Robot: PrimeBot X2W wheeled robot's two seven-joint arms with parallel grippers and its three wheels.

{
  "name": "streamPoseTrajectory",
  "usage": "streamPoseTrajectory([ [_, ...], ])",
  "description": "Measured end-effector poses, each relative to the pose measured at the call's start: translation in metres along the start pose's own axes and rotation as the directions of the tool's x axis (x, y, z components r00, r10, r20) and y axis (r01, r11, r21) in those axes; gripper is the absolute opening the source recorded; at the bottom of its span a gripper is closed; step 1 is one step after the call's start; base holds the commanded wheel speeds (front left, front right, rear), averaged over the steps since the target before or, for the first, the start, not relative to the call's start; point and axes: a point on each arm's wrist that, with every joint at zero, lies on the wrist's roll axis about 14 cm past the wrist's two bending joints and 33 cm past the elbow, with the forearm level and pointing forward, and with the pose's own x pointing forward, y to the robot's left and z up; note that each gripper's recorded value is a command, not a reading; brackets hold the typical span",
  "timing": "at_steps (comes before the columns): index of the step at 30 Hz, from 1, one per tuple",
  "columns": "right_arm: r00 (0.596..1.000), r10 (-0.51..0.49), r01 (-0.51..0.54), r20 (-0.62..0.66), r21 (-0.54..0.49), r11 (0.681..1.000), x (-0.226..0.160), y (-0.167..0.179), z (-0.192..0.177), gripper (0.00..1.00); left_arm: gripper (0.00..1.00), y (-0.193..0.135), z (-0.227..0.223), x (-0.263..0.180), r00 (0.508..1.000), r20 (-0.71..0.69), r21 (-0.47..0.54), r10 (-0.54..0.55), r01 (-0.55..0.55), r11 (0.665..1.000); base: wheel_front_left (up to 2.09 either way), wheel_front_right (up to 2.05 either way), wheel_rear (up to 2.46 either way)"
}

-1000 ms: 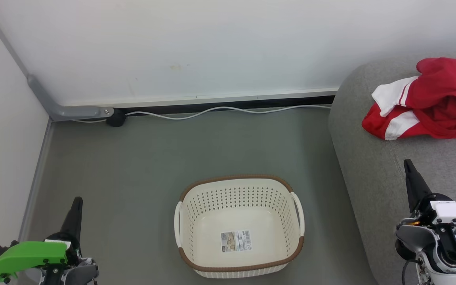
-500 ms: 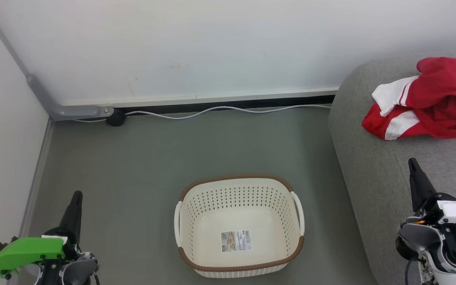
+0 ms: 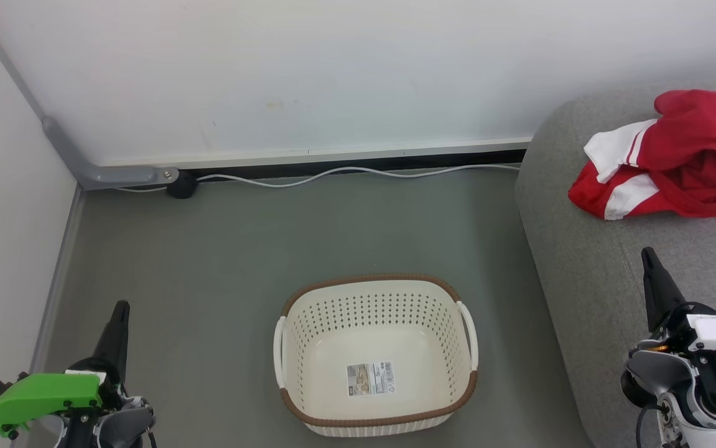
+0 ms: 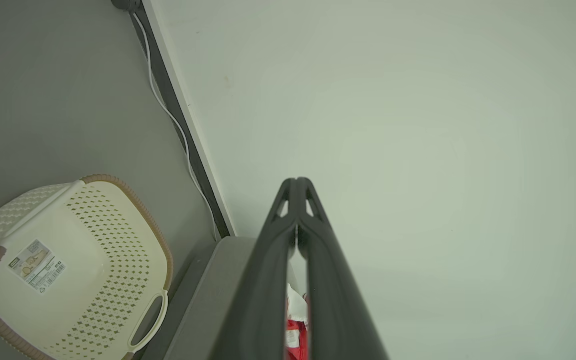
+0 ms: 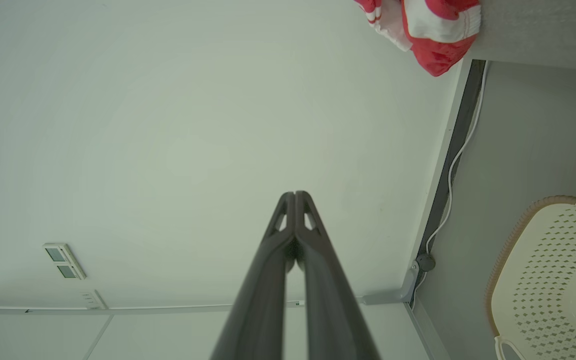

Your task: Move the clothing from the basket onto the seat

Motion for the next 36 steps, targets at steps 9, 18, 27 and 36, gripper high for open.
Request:
streamPoseTrajectory([
  [9, 1.0, 0.0, 0.0, 0.0, 0.0, 1.0, 0.0, 0.0001, 0.0001, 0.0, 0.0, 0.0001, 0.0001, 0.0, 1.0, 0.0, 0.0, 0.0, 0.0, 1.0, 0.0, 0.0, 0.0],
  [18, 1.0, 0.0, 0.0, 0.001, 0.0, 1.0, 0.0, 0.0001, 0.0003, 0.0, 0.0, 0.0002, 0.0002, -0.0001, 1.0, 0.001, 0.0, 0.001, -0.001, 1.0, 0.0, 0.0, 0.0],
  [27, 1.0, 0.001, -0.001, 0.002, 0.001, 1.0, 0.0001, 0.0002, 0.0004, 0.0, 0.0, 0.0, 0.0003, -0.0001, 1.0, 0.001, 0.0, -0.002, 0.002, 1.0, 0.0, 0.0, 0.0],
  [36, 1.0, 0.002, -0.002, 0.002, 0.001, 1.0, 0.0001, 0.0004, 0.0006, 0.0, 0.0, 0.0, 0.0004, -0.0001, 1.0, 0.001, 0.0, -0.002, 0.002, 1.0, 0.0, 0.0, 0.0],
])
